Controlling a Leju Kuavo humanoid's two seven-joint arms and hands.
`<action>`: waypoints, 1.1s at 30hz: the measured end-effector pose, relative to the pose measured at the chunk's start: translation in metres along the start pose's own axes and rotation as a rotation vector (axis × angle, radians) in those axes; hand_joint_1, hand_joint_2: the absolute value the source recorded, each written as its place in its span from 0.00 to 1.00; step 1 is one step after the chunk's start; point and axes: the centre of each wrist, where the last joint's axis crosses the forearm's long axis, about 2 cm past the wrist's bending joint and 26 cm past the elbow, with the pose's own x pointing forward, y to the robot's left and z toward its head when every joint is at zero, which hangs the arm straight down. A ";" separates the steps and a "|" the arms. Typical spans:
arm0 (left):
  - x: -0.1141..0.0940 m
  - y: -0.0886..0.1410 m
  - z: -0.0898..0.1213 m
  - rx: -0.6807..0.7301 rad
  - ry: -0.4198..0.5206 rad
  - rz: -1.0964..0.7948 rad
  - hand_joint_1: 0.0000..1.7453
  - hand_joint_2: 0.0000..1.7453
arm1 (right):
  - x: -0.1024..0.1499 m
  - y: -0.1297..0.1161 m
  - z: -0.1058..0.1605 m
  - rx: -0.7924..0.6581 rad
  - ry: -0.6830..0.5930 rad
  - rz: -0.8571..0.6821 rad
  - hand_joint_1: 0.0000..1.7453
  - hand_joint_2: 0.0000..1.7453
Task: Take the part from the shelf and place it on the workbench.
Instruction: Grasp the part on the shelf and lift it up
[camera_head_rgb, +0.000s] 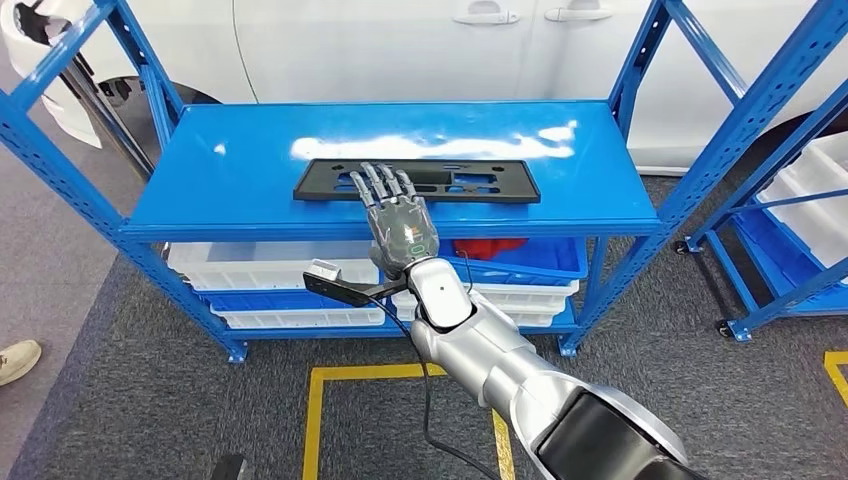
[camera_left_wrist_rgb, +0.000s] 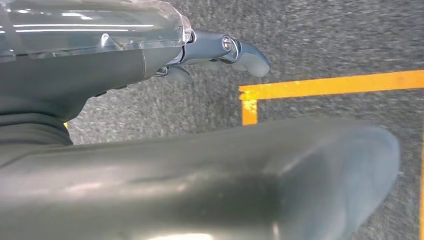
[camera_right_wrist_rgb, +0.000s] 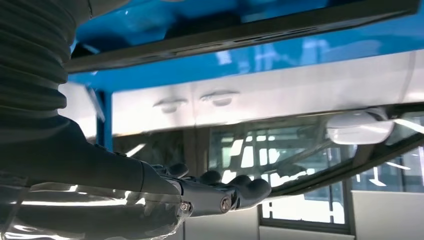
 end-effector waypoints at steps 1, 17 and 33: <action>-0.001 0.000 0.000 -0.001 0.003 -0.003 0.00 0.00 | -0.002 0.001 0.000 -0.005 0.013 0.022 0.00 1.00; -0.002 -0.002 0.001 -0.011 0.011 -0.028 0.00 0.00 | -0.017 0.014 0.007 0.021 0.056 0.148 0.00 1.00; 0.002 -0.001 0.000 -0.011 0.007 -0.029 0.00 0.00 | -0.016 0.023 0.015 0.082 0.033 0.173 0.00 1.00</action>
